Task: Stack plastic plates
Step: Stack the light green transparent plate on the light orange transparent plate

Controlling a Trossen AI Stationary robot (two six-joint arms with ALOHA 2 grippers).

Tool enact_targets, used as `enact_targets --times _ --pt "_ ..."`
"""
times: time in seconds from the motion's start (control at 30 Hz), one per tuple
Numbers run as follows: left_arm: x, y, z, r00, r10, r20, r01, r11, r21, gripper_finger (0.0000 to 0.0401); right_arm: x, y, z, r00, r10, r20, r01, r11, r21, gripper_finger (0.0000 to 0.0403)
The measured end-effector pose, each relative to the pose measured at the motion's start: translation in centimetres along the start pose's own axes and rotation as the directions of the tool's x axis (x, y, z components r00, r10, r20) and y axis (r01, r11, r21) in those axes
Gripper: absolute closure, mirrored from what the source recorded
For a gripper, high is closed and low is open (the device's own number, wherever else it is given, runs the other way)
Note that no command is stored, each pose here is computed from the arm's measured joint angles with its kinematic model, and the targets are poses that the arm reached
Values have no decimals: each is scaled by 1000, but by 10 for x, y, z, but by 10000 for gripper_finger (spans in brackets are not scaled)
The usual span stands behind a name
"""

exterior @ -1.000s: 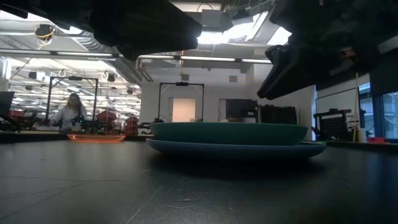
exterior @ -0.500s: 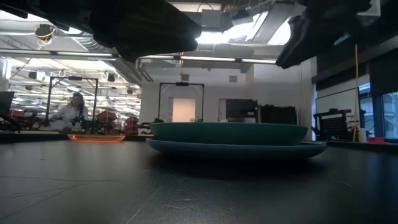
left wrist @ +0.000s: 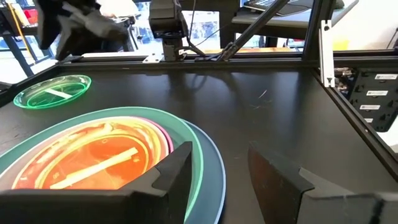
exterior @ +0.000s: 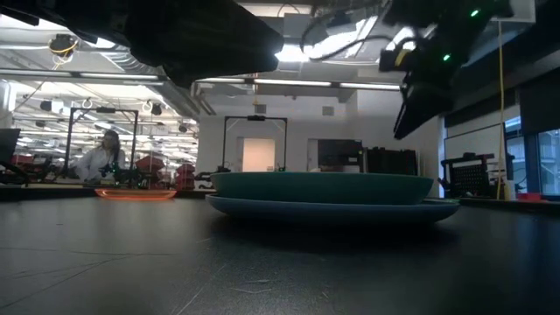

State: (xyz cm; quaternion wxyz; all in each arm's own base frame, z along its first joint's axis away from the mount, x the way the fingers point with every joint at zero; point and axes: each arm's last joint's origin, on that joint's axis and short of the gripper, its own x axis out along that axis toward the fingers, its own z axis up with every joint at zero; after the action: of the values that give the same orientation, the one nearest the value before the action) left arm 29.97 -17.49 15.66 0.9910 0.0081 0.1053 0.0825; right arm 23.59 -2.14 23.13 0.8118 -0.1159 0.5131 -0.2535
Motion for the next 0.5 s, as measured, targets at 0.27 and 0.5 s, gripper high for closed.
enact_targets --times 0.27,0.5 --pt "0 0 -1 1000 -2 -7 2 1000 1 252 43 -30 -1 988 71 -136 -60 994 88 262" --pt "0 0 -1 1000 -2 -8 2 1000 -7 252 83 -43 -7 964 103 -247 -64 985 161 262"
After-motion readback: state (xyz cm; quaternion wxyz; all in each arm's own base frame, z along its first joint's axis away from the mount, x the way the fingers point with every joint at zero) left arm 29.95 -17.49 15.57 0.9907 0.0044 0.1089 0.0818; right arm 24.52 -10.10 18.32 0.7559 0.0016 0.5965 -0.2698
